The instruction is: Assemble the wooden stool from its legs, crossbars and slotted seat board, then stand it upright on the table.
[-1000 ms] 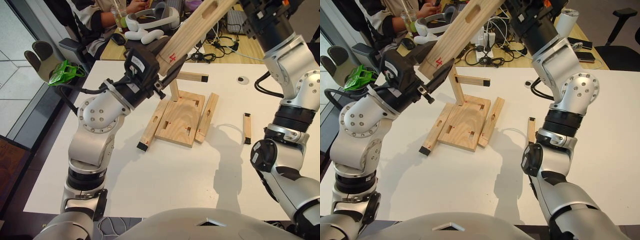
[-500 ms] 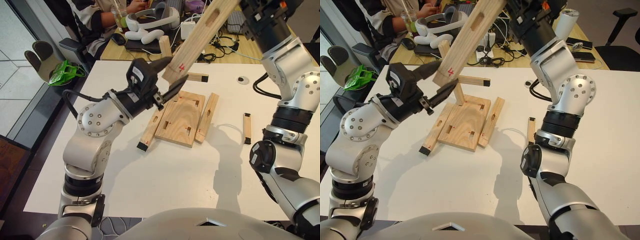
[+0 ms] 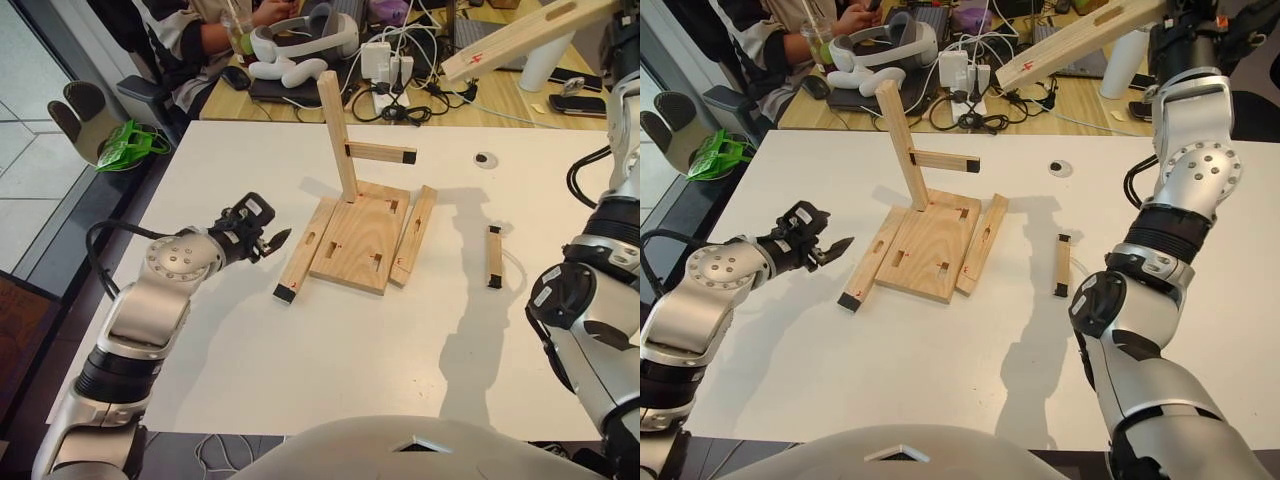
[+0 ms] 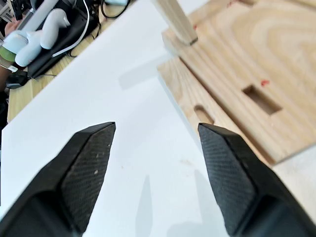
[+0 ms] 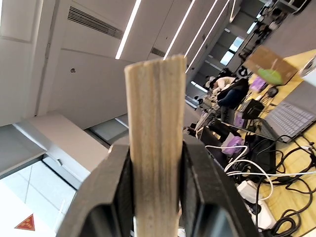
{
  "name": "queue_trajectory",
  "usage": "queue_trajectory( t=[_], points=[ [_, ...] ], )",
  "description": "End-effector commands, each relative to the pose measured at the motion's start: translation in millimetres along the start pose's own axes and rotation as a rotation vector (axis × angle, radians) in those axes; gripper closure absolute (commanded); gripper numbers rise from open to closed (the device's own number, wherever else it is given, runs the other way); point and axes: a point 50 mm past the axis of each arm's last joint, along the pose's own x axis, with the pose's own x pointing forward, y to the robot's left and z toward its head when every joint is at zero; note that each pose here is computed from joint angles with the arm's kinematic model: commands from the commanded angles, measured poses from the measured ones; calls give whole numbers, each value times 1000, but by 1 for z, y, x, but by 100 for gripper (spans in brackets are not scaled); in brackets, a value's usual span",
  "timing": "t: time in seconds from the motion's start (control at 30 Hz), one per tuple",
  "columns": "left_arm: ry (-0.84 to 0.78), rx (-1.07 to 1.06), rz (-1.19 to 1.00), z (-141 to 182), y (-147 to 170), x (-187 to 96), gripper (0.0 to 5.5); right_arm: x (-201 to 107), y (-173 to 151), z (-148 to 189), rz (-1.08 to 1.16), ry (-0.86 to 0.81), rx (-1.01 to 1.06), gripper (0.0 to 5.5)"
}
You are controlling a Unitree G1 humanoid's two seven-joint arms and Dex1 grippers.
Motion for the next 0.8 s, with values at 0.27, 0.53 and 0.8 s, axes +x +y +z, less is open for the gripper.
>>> queue_trajectory(
  t=[0.27,0.53,0.8],
  points=[
    [270,234,22,-35,2,-1,241,-54,-71,-26,-414,-32,-358,451],
    [273,200,-31,-36,-10,1,241,-81,-73,-84,-428,107,-187,451],
    [270,140,-67,-35,-19,3,241,-92,-55,-121,-303,156,-30,451]
  ],
)
